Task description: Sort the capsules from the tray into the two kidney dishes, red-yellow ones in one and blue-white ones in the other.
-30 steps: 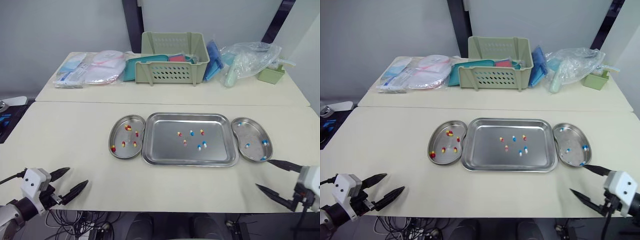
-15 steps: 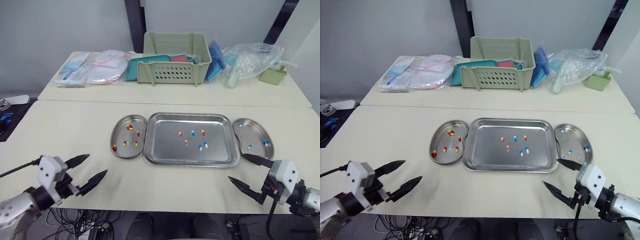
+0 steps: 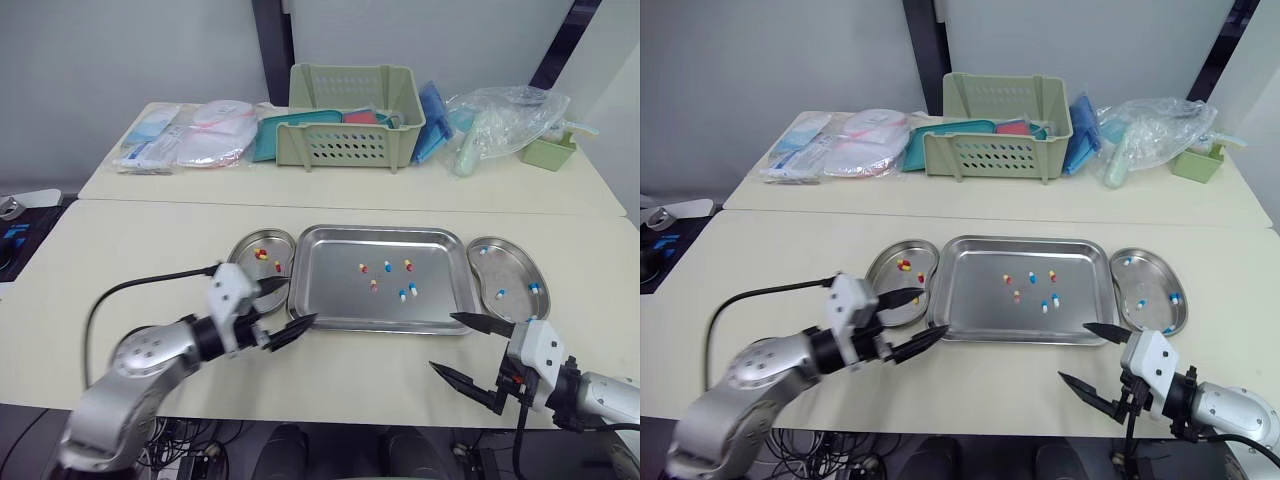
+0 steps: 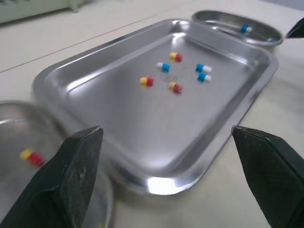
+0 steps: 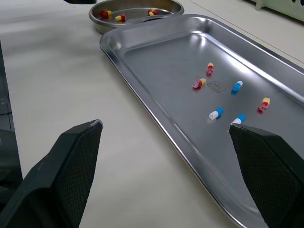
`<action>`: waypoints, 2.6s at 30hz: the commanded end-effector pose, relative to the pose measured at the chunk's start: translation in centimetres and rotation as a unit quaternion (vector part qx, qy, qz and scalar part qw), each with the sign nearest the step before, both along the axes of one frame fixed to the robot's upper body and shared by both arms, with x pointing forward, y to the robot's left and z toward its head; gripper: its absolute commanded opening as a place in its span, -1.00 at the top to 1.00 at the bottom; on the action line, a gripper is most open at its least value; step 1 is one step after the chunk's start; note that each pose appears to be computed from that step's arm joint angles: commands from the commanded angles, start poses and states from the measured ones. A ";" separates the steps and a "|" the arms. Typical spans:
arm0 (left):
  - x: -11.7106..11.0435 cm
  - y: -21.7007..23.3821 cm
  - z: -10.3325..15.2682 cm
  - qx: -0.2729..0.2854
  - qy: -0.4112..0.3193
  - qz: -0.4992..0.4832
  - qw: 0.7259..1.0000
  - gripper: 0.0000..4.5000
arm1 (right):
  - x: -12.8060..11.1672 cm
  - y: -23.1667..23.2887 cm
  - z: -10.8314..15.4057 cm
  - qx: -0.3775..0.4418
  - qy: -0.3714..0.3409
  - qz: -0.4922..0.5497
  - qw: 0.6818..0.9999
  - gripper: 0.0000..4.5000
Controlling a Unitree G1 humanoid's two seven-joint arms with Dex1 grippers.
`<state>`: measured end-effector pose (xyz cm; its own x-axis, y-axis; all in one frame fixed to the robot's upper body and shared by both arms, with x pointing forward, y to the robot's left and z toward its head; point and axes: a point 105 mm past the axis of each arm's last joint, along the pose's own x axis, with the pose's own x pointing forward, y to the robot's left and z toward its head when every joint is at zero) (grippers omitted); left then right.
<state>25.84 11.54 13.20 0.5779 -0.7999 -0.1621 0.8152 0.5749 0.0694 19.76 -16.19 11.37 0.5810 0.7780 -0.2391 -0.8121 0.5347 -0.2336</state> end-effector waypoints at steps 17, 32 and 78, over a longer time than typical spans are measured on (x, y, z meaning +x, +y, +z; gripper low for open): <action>5.7 -8.2 -2.1 0.039 0.051 0.038 0.997 -0.17 | -2.2 -0.2 -2.5 0.005 0.009 -0.028 1.000 -1.00; 6.4 -10.8 -4.0 0.050 0.072 0.040 0.995 -0.17 | -2.5 0.2 -2.6 0.005 0.007 -0.029 1.000 -1.00; 3.5 3.8 3.6 0.124 0.021 0.071 0.989 0.98 | -1.1 1.6 -0.2 -0.003 -0.038 0.033 0.999 -1.00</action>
